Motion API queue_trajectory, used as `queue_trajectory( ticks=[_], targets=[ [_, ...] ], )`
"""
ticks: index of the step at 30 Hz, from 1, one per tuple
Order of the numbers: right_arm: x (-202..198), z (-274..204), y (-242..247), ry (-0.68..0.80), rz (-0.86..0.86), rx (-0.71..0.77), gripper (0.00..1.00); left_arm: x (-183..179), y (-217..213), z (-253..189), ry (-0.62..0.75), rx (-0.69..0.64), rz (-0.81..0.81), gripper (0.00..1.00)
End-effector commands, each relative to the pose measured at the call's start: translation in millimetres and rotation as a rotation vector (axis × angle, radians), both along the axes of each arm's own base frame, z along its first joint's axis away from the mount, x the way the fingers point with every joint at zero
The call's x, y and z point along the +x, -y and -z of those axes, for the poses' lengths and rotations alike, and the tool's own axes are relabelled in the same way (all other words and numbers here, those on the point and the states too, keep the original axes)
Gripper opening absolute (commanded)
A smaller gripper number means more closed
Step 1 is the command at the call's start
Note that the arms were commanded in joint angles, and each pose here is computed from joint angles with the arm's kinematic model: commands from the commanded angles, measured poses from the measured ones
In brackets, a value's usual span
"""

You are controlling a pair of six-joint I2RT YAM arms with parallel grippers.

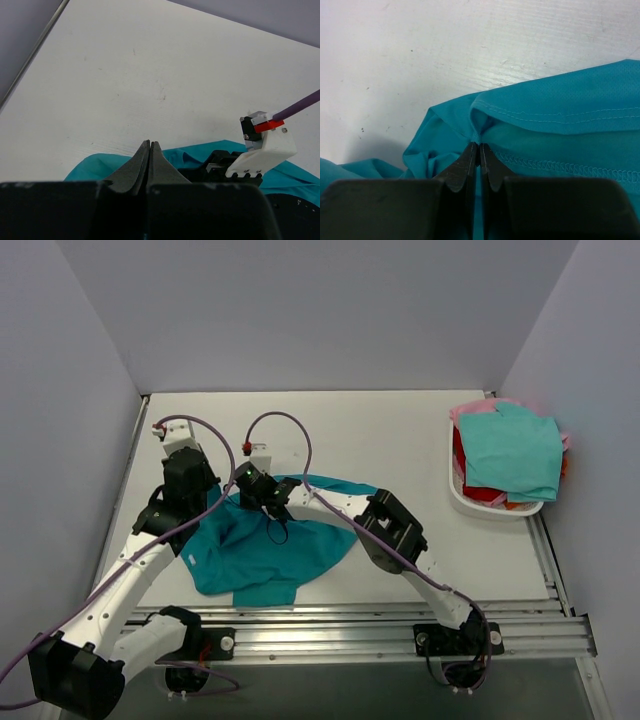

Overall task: Fold and stack the t-shirts
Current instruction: Flatten out the tshirt

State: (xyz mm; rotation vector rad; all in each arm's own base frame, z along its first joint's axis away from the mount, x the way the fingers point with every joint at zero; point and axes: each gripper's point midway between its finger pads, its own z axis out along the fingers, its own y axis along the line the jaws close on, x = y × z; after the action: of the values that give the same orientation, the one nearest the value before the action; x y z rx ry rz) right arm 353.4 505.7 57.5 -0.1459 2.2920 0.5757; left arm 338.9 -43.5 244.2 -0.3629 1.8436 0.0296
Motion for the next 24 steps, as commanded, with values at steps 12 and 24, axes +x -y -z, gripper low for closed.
queue_trajectory(
  ticks=[12, 24],
  targets=[
    [12, -119, 82, 0.226, 0.154, -0.017, 0.00, -28, -3, -67, 0.180, -0.092, 0.032, 0.02],
    [-88, -316, 259, 0.519, 0.340, 0.160, 0.00, -96, 13, -183, 0.431, -0.234, 0.231, 0.02]
  ],
)
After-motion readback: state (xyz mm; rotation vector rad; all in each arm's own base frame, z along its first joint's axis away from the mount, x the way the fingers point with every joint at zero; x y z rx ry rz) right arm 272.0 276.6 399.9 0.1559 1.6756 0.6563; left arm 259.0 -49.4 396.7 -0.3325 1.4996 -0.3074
